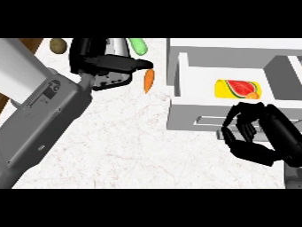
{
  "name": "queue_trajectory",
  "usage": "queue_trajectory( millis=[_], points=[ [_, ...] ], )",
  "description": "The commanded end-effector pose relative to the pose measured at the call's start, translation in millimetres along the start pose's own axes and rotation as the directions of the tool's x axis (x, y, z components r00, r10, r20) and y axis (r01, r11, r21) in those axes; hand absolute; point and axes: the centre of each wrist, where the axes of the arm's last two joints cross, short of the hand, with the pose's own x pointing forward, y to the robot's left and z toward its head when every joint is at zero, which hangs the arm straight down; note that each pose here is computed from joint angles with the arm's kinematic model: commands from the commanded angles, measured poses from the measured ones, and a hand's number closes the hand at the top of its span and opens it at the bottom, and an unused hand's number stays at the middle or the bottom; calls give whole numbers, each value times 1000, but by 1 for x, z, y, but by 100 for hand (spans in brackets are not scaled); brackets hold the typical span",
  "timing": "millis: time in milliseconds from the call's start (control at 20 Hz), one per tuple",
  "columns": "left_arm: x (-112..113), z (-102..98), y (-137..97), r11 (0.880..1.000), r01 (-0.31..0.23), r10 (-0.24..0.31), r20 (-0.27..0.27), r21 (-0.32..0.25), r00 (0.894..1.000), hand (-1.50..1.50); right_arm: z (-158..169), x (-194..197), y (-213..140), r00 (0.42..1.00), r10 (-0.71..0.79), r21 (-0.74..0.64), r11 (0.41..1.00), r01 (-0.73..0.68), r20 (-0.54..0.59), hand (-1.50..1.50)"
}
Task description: Pick up the cup, place it into the drawer and close the drawer
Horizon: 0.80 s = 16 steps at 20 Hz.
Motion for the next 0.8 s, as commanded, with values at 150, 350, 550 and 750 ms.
queue_trajectory(
  millis=[150, 350, 550, 750],
  points=[
    [-14, 38, 48, 999, -18, 19, -22, 28, 1000, -150, -12, -36, 43, 959, 284, 151, 948, -279, -12, 150],
    [1, 49, 74, 1000, -1, 1, -7, 30, 1000, -150, -38, -42, 64, 912, 410, 197, 896, -398, -21, 150],
    [-5, 74, 94, 1000, -10, 10, -19, 25, 1000, -150, -65, -75, 74, 904, 427, 201, 888, -414, -23, 150],
    [6, 80, 109, 999, -20, 20, -9, 37, 1000, -150, -97, -94, 65, 920, 388, 200, 907, -369, -60, 150]
  ],
)
